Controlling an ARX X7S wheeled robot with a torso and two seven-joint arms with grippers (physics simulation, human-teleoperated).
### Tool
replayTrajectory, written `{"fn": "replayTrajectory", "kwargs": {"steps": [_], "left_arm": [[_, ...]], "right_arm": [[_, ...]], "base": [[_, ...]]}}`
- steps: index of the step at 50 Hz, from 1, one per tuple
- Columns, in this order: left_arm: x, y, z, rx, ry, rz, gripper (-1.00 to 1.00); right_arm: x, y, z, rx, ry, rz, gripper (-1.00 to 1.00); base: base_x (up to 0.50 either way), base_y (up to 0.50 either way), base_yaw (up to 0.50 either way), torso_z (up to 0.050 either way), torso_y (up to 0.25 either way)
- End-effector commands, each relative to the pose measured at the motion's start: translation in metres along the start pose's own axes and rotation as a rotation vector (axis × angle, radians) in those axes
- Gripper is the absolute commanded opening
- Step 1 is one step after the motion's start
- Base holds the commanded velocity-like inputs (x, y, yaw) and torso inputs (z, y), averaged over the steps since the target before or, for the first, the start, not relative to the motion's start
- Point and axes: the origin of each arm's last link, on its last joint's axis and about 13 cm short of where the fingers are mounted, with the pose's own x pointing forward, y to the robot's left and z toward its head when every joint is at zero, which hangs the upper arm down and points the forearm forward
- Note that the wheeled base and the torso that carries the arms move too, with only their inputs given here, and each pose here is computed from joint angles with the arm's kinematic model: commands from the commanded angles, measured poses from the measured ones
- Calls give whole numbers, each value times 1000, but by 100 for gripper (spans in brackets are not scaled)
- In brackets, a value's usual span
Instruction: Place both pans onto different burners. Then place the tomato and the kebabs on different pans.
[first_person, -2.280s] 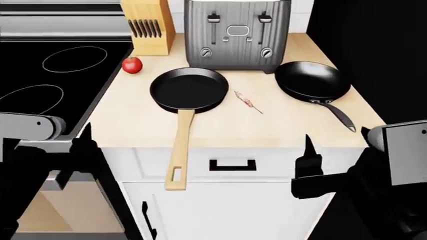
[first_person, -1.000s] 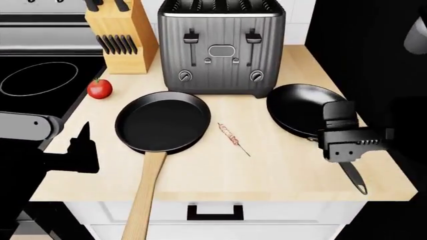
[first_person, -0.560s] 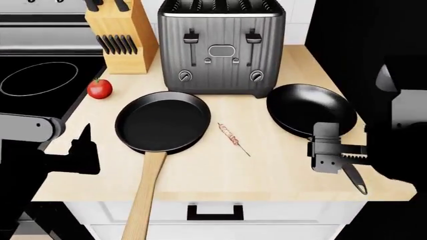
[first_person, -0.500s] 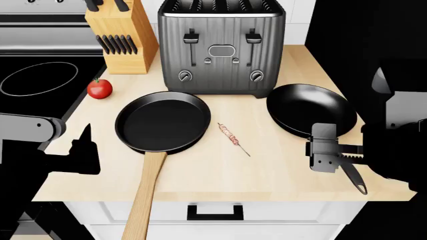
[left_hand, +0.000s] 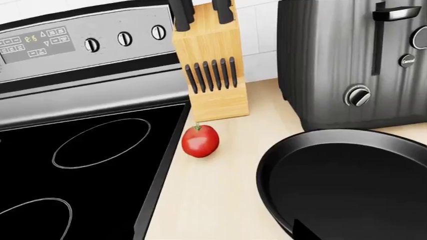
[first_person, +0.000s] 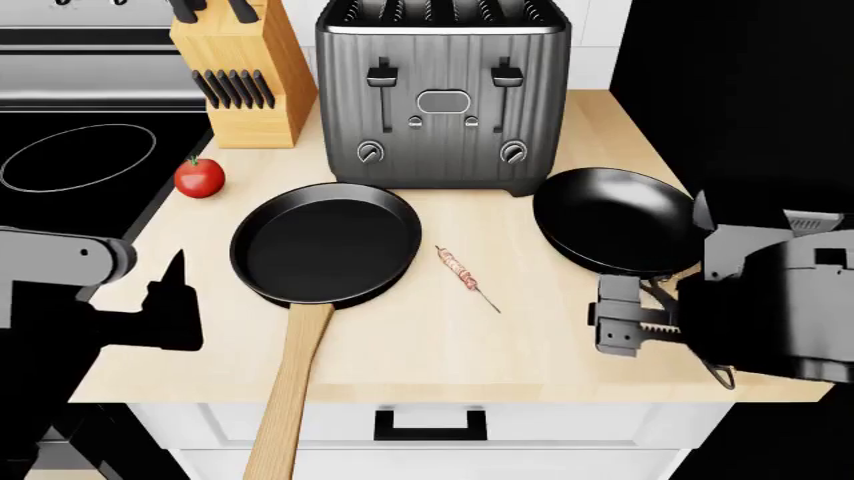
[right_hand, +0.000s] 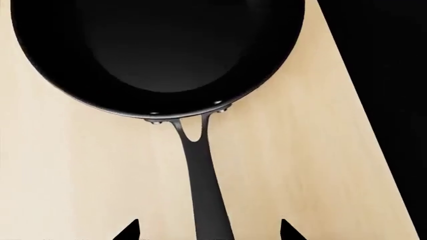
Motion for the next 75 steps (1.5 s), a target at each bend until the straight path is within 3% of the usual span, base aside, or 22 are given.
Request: {"fn": "replayTrajectory", "kwargs": {"steps": [1,14,22,23,38,51,75], "left_arm": [[0,-1,1,2,1,-1,100],[0,-1,1,3,-1,2,100],[0,-2,0,6,0,-1,100],[0,-2,0,6,0,-1,100],[1,-2,0,5,0,0,100],[-1,-2,1,5,0,4,100],[-2,-2,2,9,2,7,100]], "right_arm": [[16,-6,-13,3,78,-22,100],[31,-8,-27,-34,119,-4,100],[39,-9,-30,-116,107,-9,100],[38,-10,-30,-134,103,-24,-100],[32,-14,-36,-138,118,-30,-100],[23,-18,-37,-82,107,-45,-100],[-6,-26,-35,-45,6,-7,-100]], "base": [[0,0,0,0,0],[0,0,0,0,0],[4,0,1,-2,0],[0,0,3,0,0],[1,-2,-1,-1,0],[0,0,-1,-1,0],[0,0,0,0,0]]}}
